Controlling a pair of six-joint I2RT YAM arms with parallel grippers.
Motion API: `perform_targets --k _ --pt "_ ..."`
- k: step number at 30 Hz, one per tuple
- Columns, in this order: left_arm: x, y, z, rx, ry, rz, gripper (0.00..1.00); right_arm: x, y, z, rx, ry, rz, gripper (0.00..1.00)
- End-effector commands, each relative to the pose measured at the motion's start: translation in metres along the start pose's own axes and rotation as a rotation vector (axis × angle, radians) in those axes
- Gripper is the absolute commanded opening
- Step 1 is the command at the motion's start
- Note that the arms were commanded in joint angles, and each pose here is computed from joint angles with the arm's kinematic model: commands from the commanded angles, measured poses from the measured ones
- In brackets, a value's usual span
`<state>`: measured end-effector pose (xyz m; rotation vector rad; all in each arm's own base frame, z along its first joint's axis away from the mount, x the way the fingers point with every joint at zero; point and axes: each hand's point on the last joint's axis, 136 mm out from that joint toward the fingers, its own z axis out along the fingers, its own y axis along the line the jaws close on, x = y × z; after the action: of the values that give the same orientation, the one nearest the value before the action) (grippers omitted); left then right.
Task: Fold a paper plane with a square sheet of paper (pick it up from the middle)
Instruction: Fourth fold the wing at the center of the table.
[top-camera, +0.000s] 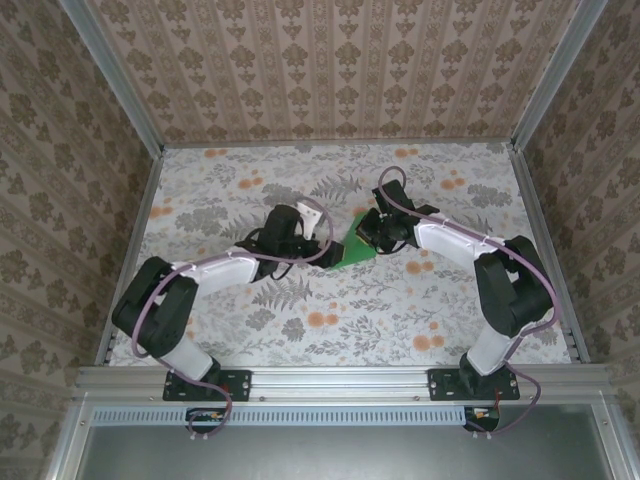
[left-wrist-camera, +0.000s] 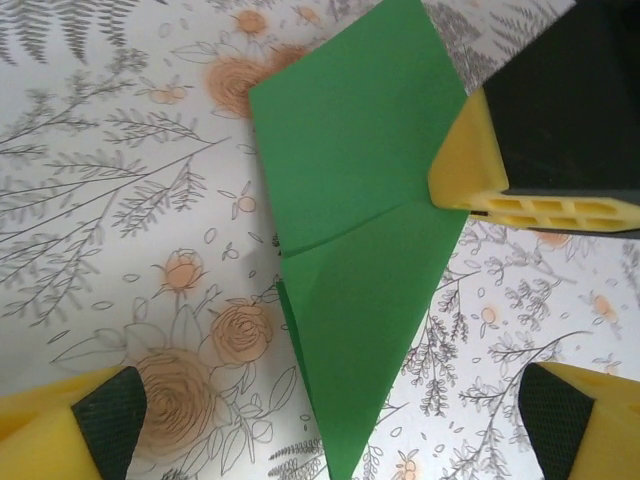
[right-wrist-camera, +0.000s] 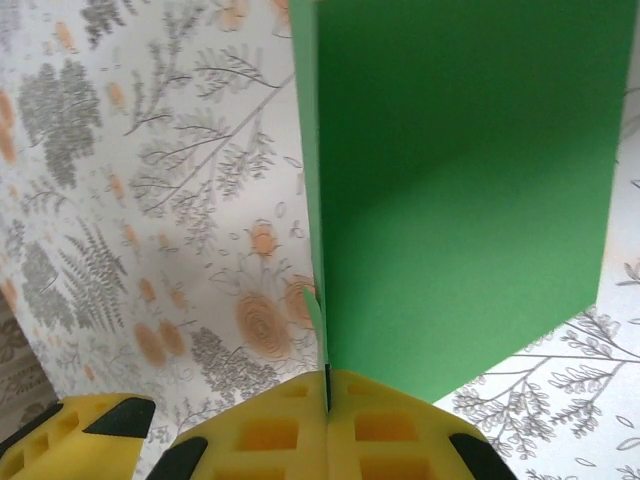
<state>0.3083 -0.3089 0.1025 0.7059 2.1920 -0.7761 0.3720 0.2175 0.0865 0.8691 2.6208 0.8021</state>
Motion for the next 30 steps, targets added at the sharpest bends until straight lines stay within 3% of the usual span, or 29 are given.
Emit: perform_targets --k 1,4,20,30 --pt "-0.009 0.002 0.015 -0.015 -0.057 0.137 0.96 0.000 -0.012 -0.001 0.076 -0.002 0.104 0.00" --pt "-0.009 -0.014 0.025 0.031 -0.123 0.258 0.94 0.001 -0.014 -0.002 0.082 0.006 0.131 0.00" --pt "0.019 -0.029 0.054 0.191 -0.094 0.385 0.67 0.003 -0.013 0.001 0.070 0.079 0.142 0.00" --pt "0.018 -0.027 0.060 0.210 -0.097 0.391 0.40 0.005 -0.010 0.005 0.069 0.107 0.118 0.04"
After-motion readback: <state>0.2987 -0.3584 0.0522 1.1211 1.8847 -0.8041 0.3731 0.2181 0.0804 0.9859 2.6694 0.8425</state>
